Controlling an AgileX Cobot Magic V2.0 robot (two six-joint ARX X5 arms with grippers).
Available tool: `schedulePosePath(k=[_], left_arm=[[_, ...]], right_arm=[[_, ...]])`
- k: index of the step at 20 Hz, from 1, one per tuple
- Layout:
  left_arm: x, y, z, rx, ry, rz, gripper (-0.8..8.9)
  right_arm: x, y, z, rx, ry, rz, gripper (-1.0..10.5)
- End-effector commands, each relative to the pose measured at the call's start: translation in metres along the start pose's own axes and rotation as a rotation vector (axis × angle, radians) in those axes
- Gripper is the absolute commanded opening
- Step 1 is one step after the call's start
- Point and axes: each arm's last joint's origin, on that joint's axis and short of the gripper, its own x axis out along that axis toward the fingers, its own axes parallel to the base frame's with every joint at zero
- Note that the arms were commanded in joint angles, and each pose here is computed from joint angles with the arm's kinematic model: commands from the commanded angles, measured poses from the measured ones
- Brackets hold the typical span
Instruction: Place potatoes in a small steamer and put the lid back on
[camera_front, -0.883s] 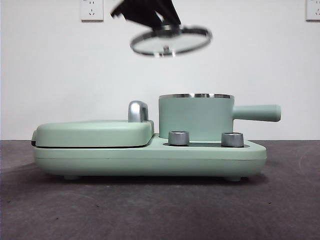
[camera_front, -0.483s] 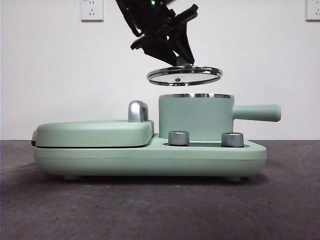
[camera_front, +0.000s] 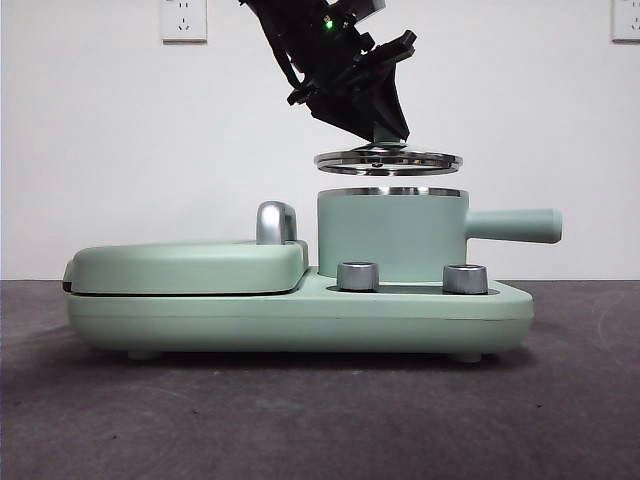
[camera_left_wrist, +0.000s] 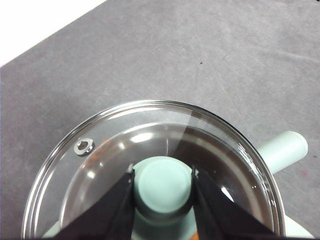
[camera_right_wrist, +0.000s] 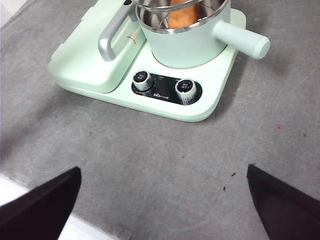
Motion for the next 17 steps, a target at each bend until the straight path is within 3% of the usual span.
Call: schedulePosePath(k=[1,7,17], left_arm=[[0.0095,-0.003,0.0059,0.059,-0.039,-0.013,0.14],[0.0151,-0.0037,0.0017,0.112,-0.02,-0.028,0.13],[0.0143,0.001,-0.0022,0.1,-0.004,-0.073,0.12]], right_arm=[[-0.0012,0.0009,0.002,0.002,-0.009,0.002,5.3],[-0.0012,0.0009,0.0019,0.008,-0.008,0.003,5.3],[-0.0012,0.0008,0.0017,0.018,-0.006,0.002,5.3]])
